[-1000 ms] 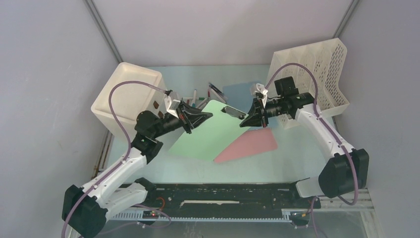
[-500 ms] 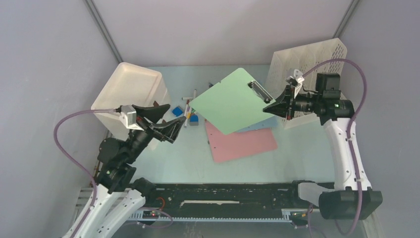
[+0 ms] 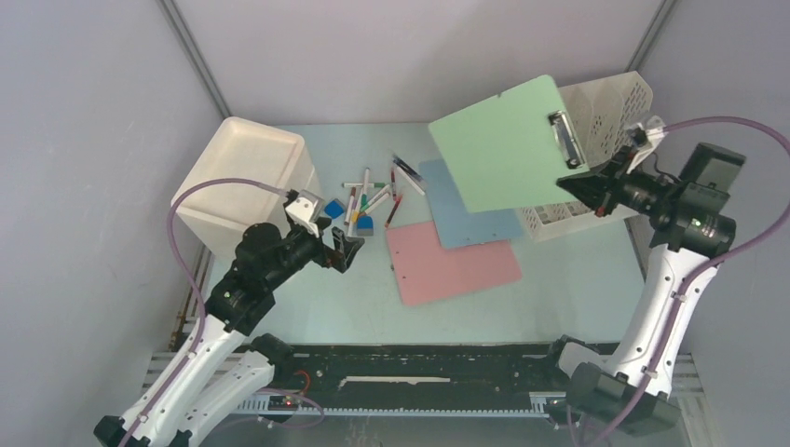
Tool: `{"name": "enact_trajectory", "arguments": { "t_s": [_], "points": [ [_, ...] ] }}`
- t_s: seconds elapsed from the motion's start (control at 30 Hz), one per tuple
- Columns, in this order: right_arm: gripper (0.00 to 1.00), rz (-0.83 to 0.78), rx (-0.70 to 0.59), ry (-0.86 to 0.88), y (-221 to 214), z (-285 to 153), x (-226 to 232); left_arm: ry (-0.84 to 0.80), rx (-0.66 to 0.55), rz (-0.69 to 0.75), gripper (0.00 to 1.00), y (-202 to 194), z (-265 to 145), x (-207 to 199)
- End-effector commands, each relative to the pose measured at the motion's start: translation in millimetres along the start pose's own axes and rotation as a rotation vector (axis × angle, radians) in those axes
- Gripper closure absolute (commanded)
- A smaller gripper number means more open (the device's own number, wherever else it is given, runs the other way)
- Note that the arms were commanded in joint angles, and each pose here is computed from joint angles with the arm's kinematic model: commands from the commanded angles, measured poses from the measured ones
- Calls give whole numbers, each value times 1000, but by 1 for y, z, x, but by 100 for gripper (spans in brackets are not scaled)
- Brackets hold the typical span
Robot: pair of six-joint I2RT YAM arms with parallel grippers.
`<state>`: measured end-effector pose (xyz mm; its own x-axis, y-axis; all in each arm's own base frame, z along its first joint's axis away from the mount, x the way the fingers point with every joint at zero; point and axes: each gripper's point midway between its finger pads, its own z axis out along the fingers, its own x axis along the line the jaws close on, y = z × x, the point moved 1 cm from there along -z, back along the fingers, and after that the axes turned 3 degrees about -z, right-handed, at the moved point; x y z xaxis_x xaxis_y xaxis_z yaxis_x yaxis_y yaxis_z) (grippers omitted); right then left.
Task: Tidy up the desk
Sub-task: Place the folder in the storage box.
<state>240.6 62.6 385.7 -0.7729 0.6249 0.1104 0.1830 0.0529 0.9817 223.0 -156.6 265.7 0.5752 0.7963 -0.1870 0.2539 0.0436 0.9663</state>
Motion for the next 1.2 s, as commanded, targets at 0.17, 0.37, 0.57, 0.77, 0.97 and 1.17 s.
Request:
{"name": "enact_trajectory", "arguments": {
  "t_s": [0.17,0.37,0.57,0.77,0.97,1.17],
  "points": [
    [100,-17,-86,-221,40,-52,-18,3,10,65,0,-6,-6,4],
    [100,-92,5,-393,34,-75,-23,-7,10,60,0,-5,-6,2],
    [100,-105,62,-531,27,-98,-24,-11,-4,62,0,-3,-9,1],
    [100,-93,84,-617,22,-113,-39,-16,-14,63,0,0,-11,-1],
    [100,-49,135,-579,8,-104,-61,-17,-19,62,0,1,-12,-1],
    [100,-44,176,-580,7,-93,-79,-19,-22,61,0,1,-13,-2]
  ]
}}
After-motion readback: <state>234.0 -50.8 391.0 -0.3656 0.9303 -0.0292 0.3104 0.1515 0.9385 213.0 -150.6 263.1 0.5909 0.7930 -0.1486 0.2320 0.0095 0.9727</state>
